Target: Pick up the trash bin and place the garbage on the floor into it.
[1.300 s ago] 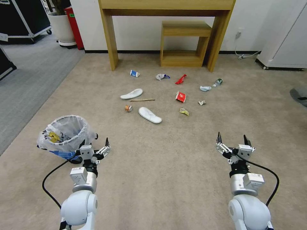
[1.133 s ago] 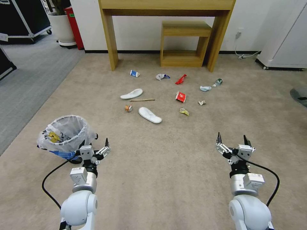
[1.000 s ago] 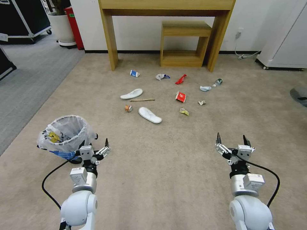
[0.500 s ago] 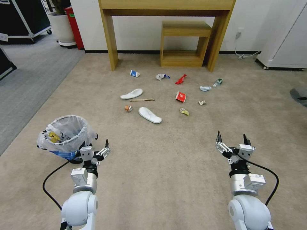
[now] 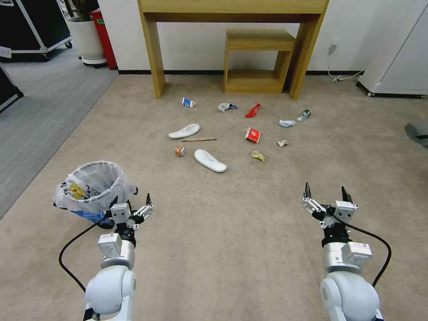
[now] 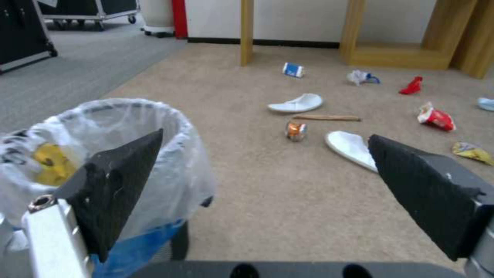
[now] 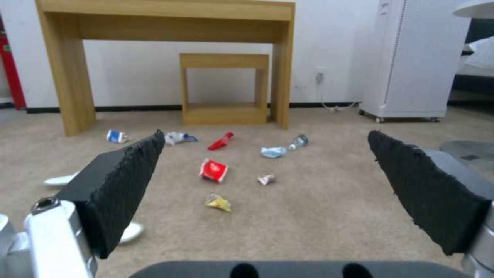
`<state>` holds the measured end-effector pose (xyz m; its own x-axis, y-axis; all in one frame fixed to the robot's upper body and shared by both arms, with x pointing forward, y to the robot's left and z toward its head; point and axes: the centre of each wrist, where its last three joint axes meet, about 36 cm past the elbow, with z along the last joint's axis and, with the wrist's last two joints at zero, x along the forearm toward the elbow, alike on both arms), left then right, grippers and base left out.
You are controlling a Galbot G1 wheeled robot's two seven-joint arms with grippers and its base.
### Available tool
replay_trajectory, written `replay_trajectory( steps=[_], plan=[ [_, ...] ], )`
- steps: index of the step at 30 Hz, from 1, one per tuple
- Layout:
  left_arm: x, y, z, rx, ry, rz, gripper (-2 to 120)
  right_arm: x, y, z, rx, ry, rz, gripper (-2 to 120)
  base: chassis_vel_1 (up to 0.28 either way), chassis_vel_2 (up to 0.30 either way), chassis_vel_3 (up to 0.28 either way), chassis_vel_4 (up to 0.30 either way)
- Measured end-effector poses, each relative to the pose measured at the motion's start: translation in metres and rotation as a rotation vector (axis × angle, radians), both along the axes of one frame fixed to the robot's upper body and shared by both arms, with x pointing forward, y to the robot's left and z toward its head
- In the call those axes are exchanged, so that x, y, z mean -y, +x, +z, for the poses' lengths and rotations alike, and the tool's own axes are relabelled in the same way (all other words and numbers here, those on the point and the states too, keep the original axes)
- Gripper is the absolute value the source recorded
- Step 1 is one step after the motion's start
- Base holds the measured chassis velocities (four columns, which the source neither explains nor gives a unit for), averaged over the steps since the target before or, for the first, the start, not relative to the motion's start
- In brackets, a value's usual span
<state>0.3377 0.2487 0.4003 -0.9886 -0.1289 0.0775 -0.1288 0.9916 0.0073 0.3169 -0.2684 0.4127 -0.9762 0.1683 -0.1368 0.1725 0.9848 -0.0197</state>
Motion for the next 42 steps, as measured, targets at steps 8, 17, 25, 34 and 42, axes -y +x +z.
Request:
replay_trajectory(
  steps=[8, 17, 25, 34, 42],
  plan=[
    [0.000, 0.000, 0.000, 0.000, 0.002, 0.001, 100, 0.000, 0.001, -0.003, 0.016, 0.001, 0.007, 100, 0.243, 0.237, -0.217, -0.213],
    [0.000, 0.000, -0.003, -0.004, 0.005, 0.001, 100, 0.001, 0.001, -0.007, 0.020, 0.001, 0.009, 100, 0.301, 0.301, -0.287, -0.301],
    [0.000, 0.001, -0.004, -0.005, 0.005, 0.003, 100, 0.001, 0.002, -0.009, 0.022, 0.000, 0.011, 100, 0.299, 0.308, -0.321, -0.305],
    [0.000, 0.003, -0.012, -0.018, -0.005, 0.004, 100, 0.003, 0.004, -0.010, 0.042, -0.003, 0.025, 100, 0.165, 0.164, -0.165, -0.169],
    [-0.001, 0.002, -0.017, -0.030, -0.023, 0.004, 100, 0.006, 0.008, -0.007, 0.063, 0.005, 0.029, 100, -0.015, -0.016, 0.012, 0.012]
  ],
)
